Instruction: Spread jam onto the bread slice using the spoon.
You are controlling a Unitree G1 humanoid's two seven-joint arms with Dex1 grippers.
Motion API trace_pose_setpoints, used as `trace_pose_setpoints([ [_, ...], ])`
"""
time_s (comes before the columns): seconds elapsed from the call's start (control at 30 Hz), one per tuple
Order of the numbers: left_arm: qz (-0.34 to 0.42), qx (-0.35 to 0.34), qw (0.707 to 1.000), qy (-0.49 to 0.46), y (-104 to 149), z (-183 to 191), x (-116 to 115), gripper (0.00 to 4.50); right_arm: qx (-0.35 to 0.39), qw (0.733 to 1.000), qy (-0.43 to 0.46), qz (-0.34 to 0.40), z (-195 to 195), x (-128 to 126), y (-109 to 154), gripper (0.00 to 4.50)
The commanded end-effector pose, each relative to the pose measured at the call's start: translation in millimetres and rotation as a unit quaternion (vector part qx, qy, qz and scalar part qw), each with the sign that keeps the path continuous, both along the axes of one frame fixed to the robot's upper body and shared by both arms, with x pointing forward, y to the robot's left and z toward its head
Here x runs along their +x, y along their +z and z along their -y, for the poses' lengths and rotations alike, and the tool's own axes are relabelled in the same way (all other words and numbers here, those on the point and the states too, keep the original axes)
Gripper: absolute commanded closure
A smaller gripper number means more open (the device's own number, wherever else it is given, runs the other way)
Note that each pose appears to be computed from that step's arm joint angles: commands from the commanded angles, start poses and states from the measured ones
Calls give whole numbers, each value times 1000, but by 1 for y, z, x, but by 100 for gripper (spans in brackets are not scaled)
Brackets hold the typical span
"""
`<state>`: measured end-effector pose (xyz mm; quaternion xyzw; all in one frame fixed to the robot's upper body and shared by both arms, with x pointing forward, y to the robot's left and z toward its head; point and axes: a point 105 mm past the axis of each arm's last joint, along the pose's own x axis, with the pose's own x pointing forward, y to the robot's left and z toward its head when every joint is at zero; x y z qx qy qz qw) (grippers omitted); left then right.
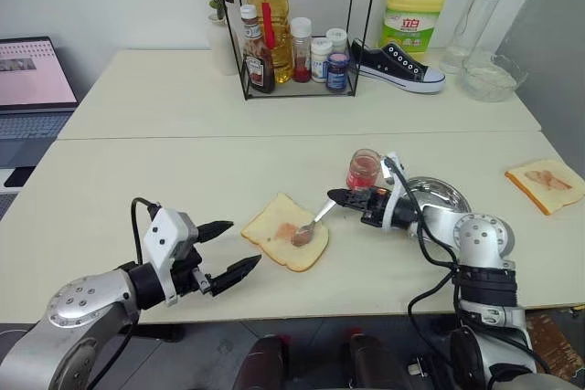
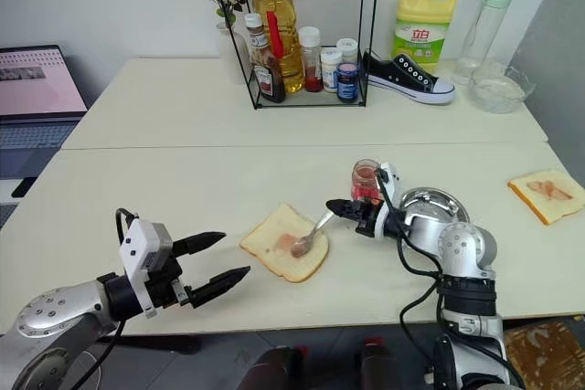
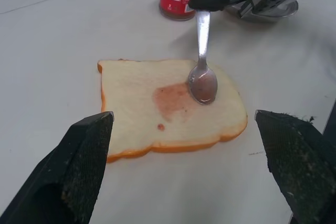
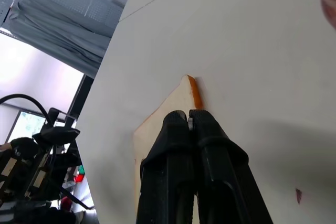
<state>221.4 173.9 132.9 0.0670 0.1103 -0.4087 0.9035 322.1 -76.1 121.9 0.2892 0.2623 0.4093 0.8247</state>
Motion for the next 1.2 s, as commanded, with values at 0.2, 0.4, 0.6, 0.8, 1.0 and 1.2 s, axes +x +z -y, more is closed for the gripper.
trace_pose_setpoints([
  [0.2, 18, 9, 999, -27, 9, 4, 4, 0, 2, 1000, -6, 12, 19, -11, 10, 446],
  [0.4, 31, 6, 997, -71, 23, 19, 12, 0, 80, 996, -36, 30, 25, -7, 49, 446],
  [0.6, 44, 40, 983, -172, 41, 45, 13, 0, 87, 992, -77, 53, 49, -21, 68, 446],
  [0.8, 91, 87, 952, -280, 54, 89, 27, 0, 28, 988, -135, 68, 86, -54, 71, 446],
  [1.0, 132, 77, 935, -319, 49, 139, 46, 0, -20, 958, -278, 61, 141, -57, 65, 446],
  [1.2, 160, 85, 925, -334, 41, 172, 62, 0, -41, 933, -350, 72, 181, -48, 61, 446],
])
